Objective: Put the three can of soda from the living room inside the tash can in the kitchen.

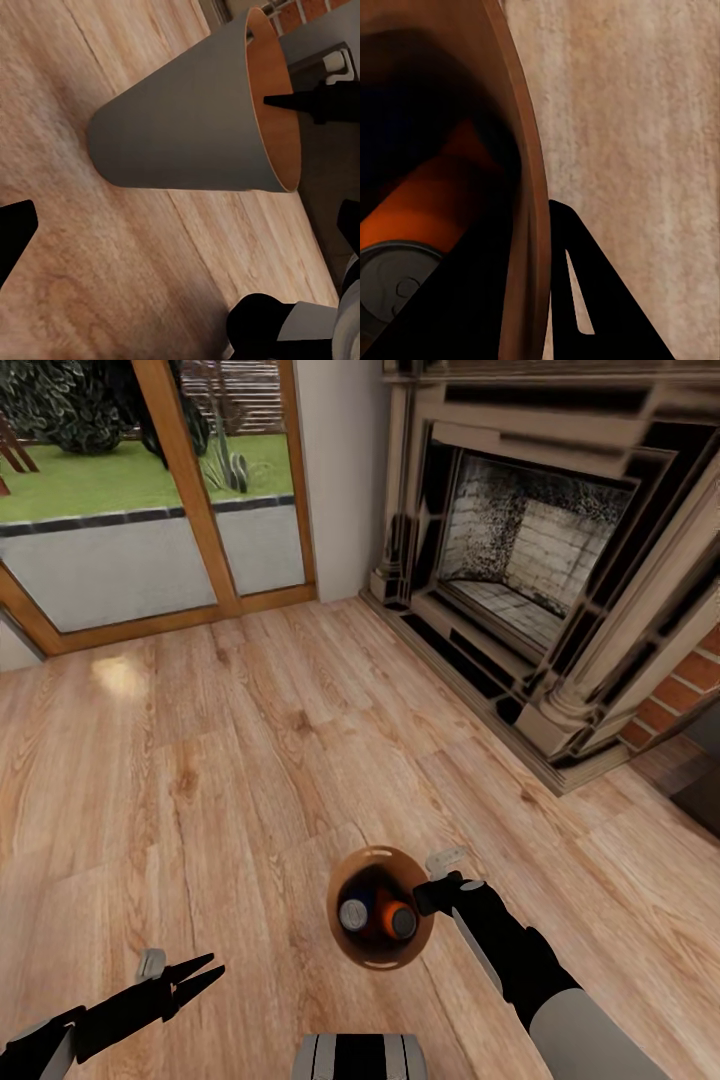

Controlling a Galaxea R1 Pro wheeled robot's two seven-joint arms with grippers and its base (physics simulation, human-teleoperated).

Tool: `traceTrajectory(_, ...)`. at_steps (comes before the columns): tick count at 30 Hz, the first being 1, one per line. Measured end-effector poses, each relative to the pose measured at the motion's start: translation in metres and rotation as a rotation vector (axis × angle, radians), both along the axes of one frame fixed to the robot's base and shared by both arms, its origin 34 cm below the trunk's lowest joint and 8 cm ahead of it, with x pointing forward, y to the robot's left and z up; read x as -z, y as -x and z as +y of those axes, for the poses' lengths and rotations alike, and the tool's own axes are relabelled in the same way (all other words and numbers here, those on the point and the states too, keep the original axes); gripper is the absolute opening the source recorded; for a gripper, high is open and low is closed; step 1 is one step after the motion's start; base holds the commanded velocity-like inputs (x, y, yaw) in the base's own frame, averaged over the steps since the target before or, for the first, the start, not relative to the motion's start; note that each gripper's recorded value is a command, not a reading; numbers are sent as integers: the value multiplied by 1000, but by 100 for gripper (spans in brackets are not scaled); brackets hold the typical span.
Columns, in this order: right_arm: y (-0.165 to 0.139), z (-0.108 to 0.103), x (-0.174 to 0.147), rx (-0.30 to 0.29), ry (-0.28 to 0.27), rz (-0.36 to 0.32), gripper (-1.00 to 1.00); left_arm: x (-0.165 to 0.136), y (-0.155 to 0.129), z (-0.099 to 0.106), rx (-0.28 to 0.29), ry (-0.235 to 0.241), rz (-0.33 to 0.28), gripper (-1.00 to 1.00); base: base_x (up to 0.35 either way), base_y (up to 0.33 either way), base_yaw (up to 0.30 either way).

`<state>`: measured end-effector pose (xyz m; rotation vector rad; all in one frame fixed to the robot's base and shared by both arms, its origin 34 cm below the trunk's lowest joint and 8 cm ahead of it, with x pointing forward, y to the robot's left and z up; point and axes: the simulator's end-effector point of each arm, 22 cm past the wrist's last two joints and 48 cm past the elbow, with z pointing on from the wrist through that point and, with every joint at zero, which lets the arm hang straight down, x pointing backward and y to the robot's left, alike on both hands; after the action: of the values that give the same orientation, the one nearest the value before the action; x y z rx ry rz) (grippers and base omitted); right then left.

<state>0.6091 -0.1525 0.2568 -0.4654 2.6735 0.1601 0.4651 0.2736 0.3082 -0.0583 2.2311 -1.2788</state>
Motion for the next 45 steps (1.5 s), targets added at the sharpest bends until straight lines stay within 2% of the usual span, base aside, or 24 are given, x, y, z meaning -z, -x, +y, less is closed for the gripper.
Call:
traceTrajectory(26,2,0,-1,0,2,-6,-100,1,1,0,0,0,-11,100,0,0,0)
traceTrajectory(27,2,0,-1,0,2,-6,100,1,1,0,0,0,-11,100,0,0,0)
traceTrajectory(28,1,4,3,3,-17,-2,100,5,2,0,0,0,-4,100,0,0,0)
traceTrajectory(30,3,4,16,3,-17,16,100,15,3,0,1,0,15,100,0,0,0)
traceTrajectory(45,3,10,12,2,-24,12,100,12,2,0,2,1,9,100,0,0,0)
